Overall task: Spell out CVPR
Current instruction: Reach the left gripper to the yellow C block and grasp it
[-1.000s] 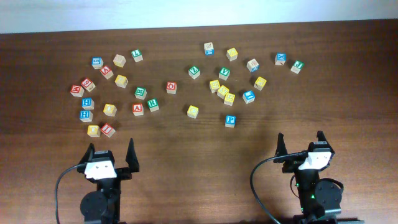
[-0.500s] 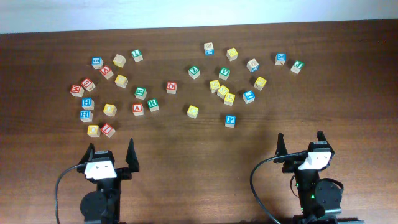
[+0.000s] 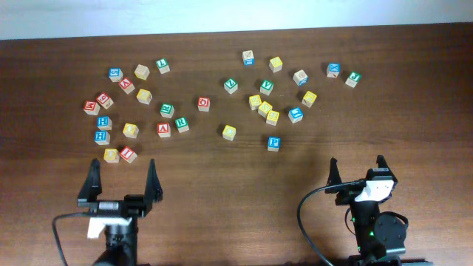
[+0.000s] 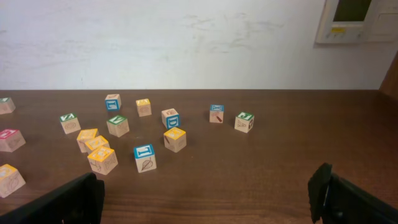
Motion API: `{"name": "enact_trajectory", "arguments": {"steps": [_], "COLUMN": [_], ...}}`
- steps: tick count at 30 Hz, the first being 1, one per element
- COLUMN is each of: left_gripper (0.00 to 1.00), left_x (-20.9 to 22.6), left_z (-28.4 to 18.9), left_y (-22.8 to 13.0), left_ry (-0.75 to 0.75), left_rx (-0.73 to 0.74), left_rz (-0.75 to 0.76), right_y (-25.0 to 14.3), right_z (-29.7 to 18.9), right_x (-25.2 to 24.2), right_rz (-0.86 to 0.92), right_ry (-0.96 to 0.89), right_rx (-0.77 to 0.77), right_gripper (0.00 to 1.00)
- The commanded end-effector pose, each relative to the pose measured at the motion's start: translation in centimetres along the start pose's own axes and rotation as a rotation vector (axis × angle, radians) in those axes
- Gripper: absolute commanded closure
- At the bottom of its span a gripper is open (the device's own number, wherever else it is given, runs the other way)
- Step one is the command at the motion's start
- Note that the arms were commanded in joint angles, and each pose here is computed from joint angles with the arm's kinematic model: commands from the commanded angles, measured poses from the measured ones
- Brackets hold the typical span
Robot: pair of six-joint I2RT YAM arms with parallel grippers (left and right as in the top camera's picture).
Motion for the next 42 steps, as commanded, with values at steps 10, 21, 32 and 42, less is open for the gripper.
{"name": "enact_trajectory", "arguments": {"steps": [10, 21, 32, 42], "left_gripper": [0.01, 0.01, 0.01, 0.01], "left_x": [-3.2, -4.9, -11.0, -13.0], "left_z": [11.7, 15.5, 18.3, 17.5], "left_y": [8.2, 0.8, -2.6, -14.0], "left_ry": [-0.352, -0.441, -0.466, -0.312], "left_rx": [0.455, 0.881, 1.216, 1.59], "left_rz": [-0.04, -0.397, -0.19, -0.175], "right_y": [-0.2, -0.2, -0.2, -0.2], "right_z": [0.0, 0.0, 0.0, 0.0], "right_x": [-0.4, -0.4, -0.4, -0.4], "right_rz": [0.0, 0.0, 0.0, 0.0], "right_ry": [-0.027, -0.027, -0.027, -0.027], "right_rx": [0.005, 0.005, 0.005, 0.005], "right_gripper": [0.02, 0.02, 0.02, 0.02]}}
Point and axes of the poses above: each gripper's point midway between its finger pads, its own z axis out along the fingers, its own x axis along the line the jaws close on, y = z × x, the point moved 5 cm from there along -z, back along the fingers, and after that the axes turned 2 degrees about -z, right-handed, at the moved point
